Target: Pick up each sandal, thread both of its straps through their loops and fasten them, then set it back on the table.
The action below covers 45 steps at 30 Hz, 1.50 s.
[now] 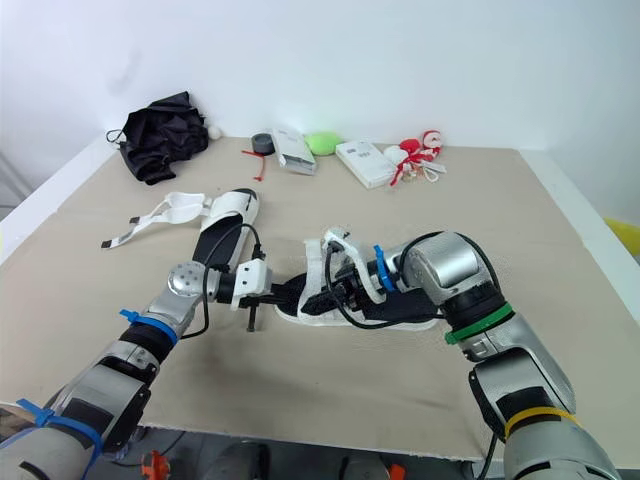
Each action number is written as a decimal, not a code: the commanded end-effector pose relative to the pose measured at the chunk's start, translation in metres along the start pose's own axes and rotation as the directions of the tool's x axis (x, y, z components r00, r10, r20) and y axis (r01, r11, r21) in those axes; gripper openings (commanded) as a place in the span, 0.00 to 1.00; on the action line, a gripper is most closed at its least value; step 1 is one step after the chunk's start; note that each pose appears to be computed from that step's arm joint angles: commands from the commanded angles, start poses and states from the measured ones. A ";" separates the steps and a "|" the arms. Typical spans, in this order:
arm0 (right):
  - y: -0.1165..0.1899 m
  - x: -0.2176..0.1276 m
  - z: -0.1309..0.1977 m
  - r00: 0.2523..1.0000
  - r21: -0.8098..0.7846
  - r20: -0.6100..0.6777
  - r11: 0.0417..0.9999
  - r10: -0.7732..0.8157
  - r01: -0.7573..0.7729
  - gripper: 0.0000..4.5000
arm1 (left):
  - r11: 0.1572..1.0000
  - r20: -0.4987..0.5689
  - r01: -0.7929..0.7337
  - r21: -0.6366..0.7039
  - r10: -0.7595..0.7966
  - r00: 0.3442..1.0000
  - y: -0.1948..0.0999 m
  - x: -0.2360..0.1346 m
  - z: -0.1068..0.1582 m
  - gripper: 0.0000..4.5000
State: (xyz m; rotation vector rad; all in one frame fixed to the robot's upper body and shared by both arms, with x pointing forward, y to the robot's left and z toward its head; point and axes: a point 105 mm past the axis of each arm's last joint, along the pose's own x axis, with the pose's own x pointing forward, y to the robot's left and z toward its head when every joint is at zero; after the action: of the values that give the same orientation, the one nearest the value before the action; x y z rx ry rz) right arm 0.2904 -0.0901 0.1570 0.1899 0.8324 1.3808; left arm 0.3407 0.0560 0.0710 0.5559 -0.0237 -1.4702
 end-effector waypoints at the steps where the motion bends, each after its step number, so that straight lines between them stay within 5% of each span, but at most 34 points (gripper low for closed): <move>1: -0.018 -0.002 0.023 0.989 0.016 0.079 0.992 -0.128 0.127 0.92 | 0.930 -0.273 0.201 -0.306 -0.288 0.918 -0.087 -0.008 -0.088 0.00; 16: -0.038 -0.020 0.059 0.962 0.034 0.154 0.974 -0.226 0.223 0.92 | 0.933 -0.276 0.190 -0.305 -0.277 0.920 -0.085 -0.009 -0.088 0.00; 28: -0.044 0.015 0.054 0.973 0.044 0.101 0.977 -0.210 0.206 0.92 | 0.939 -0.237 0.176 -0.295 -0.250 0.939 -0.079 -0.004 -0.080 0.00; 31: -0.042 0.015 0.055 0.975 0.045 0.112 0.981 -0.194 0.190 0.74 | 0.940 -0.213 0.172 -0.295 -0.240 0.947 -0.076 -0.006 -0.077 0.00; 38: -0.033 0.012 0.058 0.980 0.022 0.135 0.989 -0.145 0.143 0.02 | 0.944 -0.189 0.175 -0.281 -0.233 0.954 -0.066 -0.011 -0.069 0.00; 45: -0.020 0.013 0.051 0.990 -0.004 0.122 0.997 -0.075 0.076 0.01 | 0.947 -0.158 0.192 -0.257 -0.237 0.958 -0.059 -0.011 -0.059 0.00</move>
State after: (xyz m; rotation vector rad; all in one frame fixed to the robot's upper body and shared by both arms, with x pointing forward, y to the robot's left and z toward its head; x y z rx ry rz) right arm 0.3435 -0.0666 0.1609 0.2321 0.7818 1.2260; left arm 0.3368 0.0580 0.0782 0.5292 -0.0384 -1.5276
